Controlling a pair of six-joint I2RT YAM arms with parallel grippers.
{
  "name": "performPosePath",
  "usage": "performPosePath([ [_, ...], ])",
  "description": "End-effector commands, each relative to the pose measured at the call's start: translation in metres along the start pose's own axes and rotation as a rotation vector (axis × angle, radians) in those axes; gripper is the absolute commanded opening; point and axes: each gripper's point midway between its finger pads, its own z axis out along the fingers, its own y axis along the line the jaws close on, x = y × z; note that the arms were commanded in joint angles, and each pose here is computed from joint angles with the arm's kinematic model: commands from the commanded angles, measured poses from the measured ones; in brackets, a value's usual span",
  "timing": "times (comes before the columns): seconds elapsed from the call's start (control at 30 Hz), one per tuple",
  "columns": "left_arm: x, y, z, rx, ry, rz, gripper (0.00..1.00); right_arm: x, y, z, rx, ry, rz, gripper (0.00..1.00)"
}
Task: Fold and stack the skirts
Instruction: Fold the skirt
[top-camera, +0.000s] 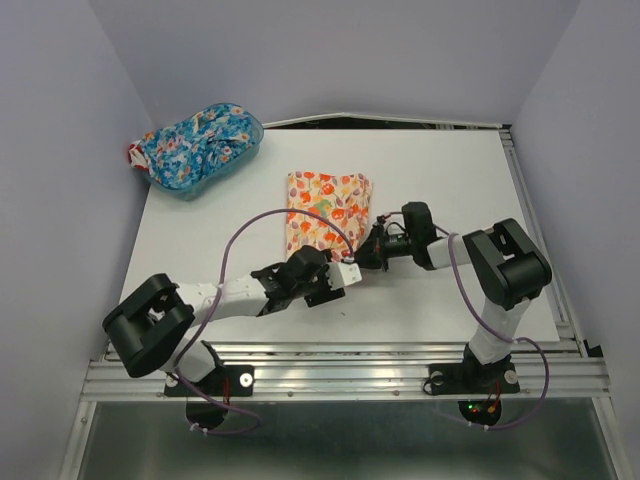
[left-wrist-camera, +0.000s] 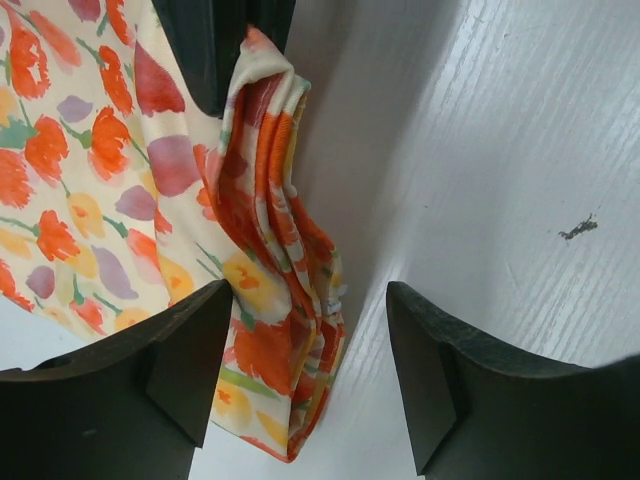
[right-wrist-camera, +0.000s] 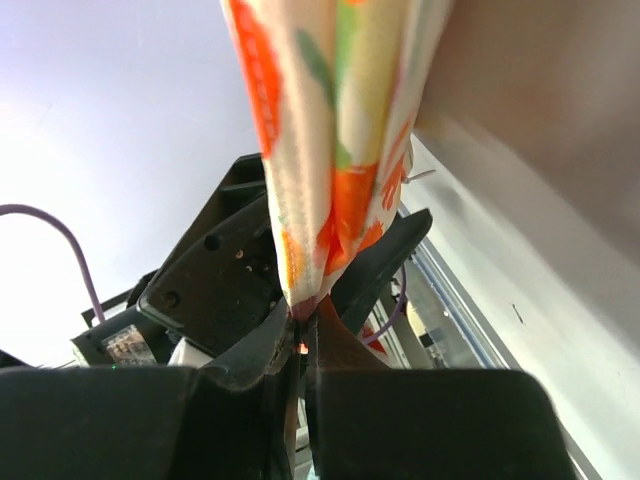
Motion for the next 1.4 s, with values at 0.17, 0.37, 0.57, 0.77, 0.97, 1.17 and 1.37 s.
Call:
performPosePath([
  [0.17, -0.011, 0.015, 0.015, -0.092, 0.005, -0.099, 0.68, 0.016, 0.022, -0.007, -0.106, 0.024, -0.054, 0.01],
  [0.37, 0.000, 0.023, 0.020, -0.141, 0.070, -0.106, 0.49, 0.023, 0.013, -0.009, -0.094, 0.033, -0.066, 0.01],
  [0.57, 0.006, 0.014, 0.011, -0.081, 0.101, -0.058, 0.24, 0.015, -0.030, -0.020, 0.096, 0.012, -0.165, 0.15],
  [0.77, 0.017, 0.000, 0.006, -0.020, 0.177, -0.002, 0.02, -0.023, -0.058, -0.070, 0.384, -0.075, -0.260, 0.57],
  [0.97, 0.015, -0.022, 0.004, 0.020, 0.225, 0.061, 0.00, -0.072, -0.027, -0.120, 0.452, -0.119, -0.340, 0.54],
  [1.17, 0.014, -0.035, 0.003, 0.051, 0.263, 0.070, 0.00, -0.136, 0.090, -0.106, 0.127, -0.348, -0.462, 0.53],
  [1.37, 0.012, -0.035, -0.001, 0.064, 0.289, 0.073, 0.00, -0.122, 0.099, -0.031, 0.061, -0.189, -0.566, 0.46],
])
